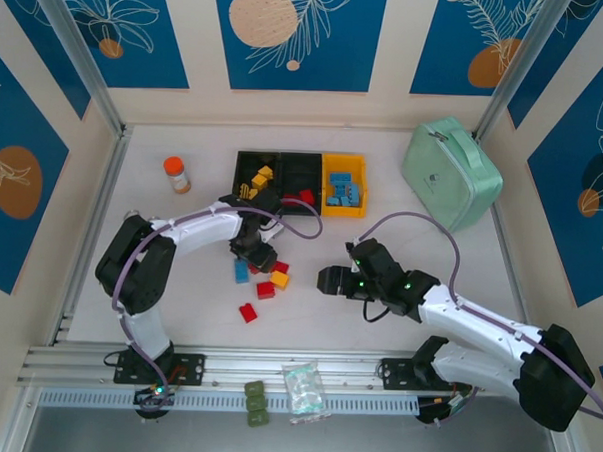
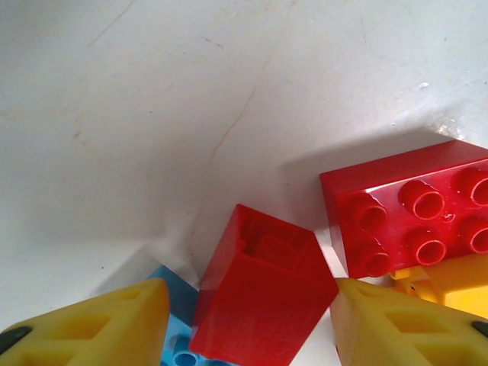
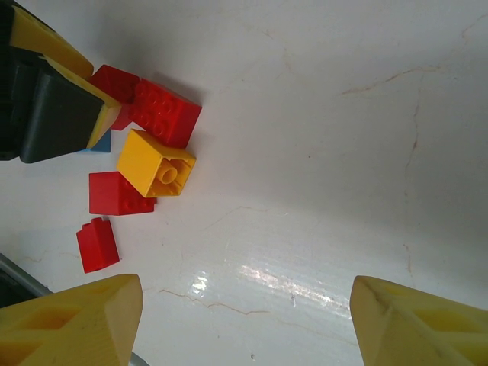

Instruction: Sort the legos into containers by color

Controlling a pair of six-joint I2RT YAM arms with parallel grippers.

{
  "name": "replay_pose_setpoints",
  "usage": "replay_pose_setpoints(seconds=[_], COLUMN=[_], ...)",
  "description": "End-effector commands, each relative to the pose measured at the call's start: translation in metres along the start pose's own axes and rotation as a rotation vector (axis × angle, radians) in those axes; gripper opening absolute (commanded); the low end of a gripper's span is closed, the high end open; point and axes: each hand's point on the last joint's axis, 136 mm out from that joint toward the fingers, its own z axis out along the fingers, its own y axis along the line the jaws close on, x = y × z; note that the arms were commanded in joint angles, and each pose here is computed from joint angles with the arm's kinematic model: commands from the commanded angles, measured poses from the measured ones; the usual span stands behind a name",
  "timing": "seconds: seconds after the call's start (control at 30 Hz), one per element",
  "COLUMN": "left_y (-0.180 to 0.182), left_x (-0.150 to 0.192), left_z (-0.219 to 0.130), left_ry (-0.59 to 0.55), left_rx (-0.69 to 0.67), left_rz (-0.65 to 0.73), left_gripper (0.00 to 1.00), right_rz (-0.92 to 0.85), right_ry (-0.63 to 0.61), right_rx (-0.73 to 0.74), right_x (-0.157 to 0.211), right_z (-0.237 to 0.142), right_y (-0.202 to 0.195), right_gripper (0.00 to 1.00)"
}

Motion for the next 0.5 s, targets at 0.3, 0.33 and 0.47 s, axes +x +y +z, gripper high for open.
replay_pose_setpoints(seconds=[0.3,0.33,0.47], left_y=[-0.003,-0.002,0.001], left_x=[0.008,0.009,0.005], left_z=[0.017,0.016,0.008], left_ry=[0.058,0.059,0.038], left_rx=[-0.011,-0.017,-0.035], left_rz=[0.011,0.011,0.013], left_gripper=[0.43,0.42,0.34], right_rz=[0.040,0.040,0.043], right_ry=[-0.024,-0.027,-0.029], right_rx=[-0.004,-0.004,-0.004], right_x=[0.003,0.003,0.002], right_z=[-0.007,-0.007,-0.008], right_y=[-0.010,-0.011,-0.011], right_gripper=[0.72,0.72,0.72])
